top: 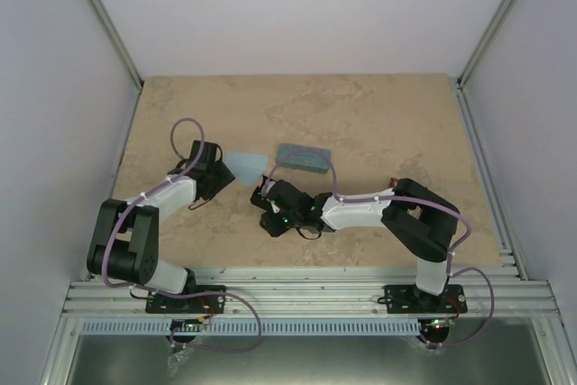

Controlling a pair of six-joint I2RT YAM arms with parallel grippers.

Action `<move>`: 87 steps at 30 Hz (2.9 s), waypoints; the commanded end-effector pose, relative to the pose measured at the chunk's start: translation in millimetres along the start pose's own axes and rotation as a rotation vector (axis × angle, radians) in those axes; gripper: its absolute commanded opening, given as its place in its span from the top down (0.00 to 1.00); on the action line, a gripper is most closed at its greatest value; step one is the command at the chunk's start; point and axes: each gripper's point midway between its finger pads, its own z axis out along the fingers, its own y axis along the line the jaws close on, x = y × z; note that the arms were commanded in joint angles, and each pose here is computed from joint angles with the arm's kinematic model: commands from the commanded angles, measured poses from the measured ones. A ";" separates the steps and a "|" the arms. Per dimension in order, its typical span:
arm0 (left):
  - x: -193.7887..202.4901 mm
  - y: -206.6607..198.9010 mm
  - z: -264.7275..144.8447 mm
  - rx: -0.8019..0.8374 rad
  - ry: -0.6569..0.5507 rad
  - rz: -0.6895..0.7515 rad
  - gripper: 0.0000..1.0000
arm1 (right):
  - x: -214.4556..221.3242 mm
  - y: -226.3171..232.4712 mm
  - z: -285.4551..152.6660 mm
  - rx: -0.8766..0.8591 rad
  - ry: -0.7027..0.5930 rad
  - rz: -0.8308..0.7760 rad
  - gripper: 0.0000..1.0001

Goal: Organize the sunglasses
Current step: Move the sunglasses case at the center of the board, then move the glasses cleaning cloth to the center of the board.

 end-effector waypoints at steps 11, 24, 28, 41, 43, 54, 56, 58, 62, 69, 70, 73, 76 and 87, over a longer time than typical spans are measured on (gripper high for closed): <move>-12.0 -2.6 5.3 0.015 -0.018 -0.012 0.43 | -4.0 -79.3 -9.3 0.260 -0.077 0.220 0.54; -10.0 3.9 8.5 0.012 -0.013 -0.027 0.45 | -17.1 -72.0 -41.8 0.184 -0.129 0.170 0.50; -8.9 2.4 13.0 0.026 -0.004 -0.034 0.52 | -18.6 -69.9 -62.6 0.171 -0.172 0.178 0.49; -16.3 -29.4 35.0 0.177 0.002 -0.107 0.66 | -26.4 -69.9 -86.7 0.184 -0.220 0.176 0.51; -17.3 -29.3 40.2 0.176 0.000 -0.120 0.73 | -26.2 -71.5 -88.2 0.192 -0.224 0.177 0.51; 6.3 -11.7 27.8 0.141 0.061 -0.149 1.00 | -33.1 -66.0 -99.7 0.180 -0.242 0.146 0.51; 22.0 -4.0 17.2 0.137 0.106 -0.163 1.00 | -32.0 -60.3 -95.9 0.152 -0.218 0.127 0.51; 37.9 7.2 6.9 0.122 0.142 -0.177 1.00 | -29.0 -52.9 -87.9 0.118 -0.184 0.096 0.51; 71.3 30.4 -11.1 0.107 0.197 -0.214 1.00 | -22.9 -29.0 -71.6 0.068 -0.125 0.007 0.52; 106.7 46.8 -30.5 0.100 0.261 -0.239 0.79 | -11.4 18.7 -44.0 0.009 -0.077 -0.156 0.60; 104.1 45.9 -35.0 0.100 0.251 -0.230 0.75 | -10.9 24.6 -40.2 0.001 -0.077 -0.175 0.62; 79.8 42.0 -53.2 0.068 0.158 -0.188 0.71 | -12.7 36.4 -27.8 -0.014 -0.073 -0.207 0.69; 49.4 36.7 -73.8 0.038 0.040 -0.153 0.71 | -17.1 43.1 -12.6 -0.022 -0.076 -0.222 0.72; 13.3 3.8 -60.8 0.090 -0.024 -0.076 0.83 | -38.9 45.7 42.5 0.028 -0.090 -0.215 0.82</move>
